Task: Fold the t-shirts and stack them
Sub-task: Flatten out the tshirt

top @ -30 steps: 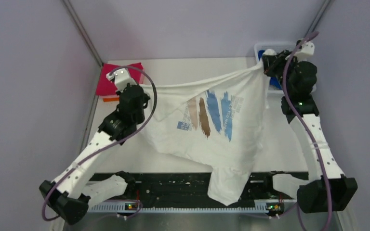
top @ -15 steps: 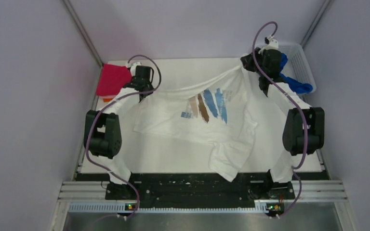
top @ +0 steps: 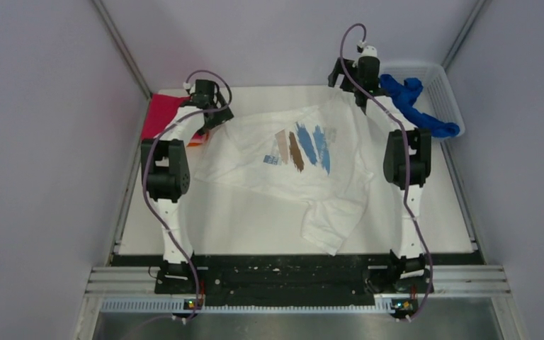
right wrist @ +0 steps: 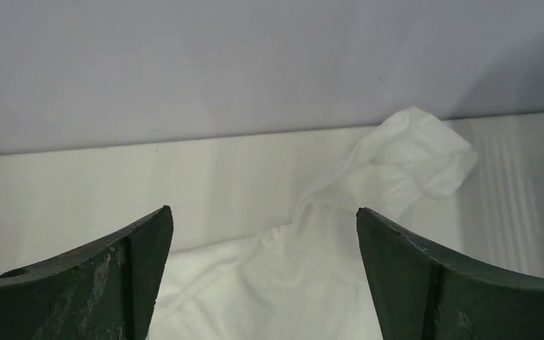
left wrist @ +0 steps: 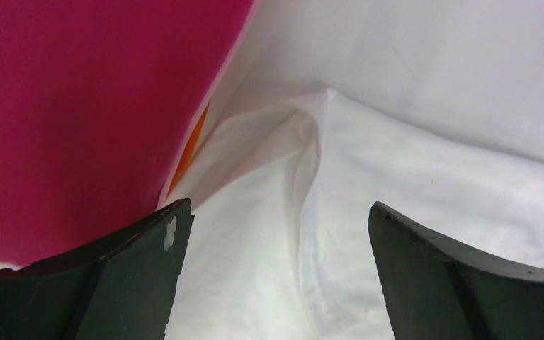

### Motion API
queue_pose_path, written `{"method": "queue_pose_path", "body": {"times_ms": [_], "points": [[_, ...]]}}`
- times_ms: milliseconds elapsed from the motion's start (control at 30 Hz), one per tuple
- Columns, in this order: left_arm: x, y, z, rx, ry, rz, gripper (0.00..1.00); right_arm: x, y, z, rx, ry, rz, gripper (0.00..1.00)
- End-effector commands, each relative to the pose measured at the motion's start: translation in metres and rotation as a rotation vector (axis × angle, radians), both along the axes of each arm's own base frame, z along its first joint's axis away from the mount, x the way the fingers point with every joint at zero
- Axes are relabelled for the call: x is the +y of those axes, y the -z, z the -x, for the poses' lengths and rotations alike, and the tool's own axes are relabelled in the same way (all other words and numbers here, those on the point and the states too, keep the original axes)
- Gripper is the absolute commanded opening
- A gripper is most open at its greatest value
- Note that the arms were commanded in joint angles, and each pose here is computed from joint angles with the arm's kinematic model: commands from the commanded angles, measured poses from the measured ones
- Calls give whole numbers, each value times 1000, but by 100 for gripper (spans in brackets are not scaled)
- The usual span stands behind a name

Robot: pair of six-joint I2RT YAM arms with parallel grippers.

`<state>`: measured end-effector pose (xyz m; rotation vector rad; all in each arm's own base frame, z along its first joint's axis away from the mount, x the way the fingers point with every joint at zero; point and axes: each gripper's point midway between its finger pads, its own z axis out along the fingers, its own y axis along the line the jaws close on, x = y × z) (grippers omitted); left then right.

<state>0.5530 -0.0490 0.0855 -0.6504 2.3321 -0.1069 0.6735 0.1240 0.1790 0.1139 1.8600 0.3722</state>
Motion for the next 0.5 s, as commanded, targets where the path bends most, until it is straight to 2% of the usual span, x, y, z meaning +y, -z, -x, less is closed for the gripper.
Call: {"method": "queue_pose_path", "body": {"times_ms": [0,67,100,200,333,467], "points": [[-10,-62,24,-91,49,57,99,14,-47,32,-25,-31,75,99],[-10,-72,46,-94,45,71,99,22,-77,63,-51,-63,49,99],[-8,-84,59,-113,34,73,99,28,-82,80,-49,-97,-8,99],[8,-72,111,-72,-33,49,99,32,-113,134,-145,-178,-220,99],[34,-50,172,-14,-154,5,99,21,-88,208,-100,-229,-449,99],[48,-25,203,37,-210,11,98,25,-61,263,-6,-244,-443,99]]}}
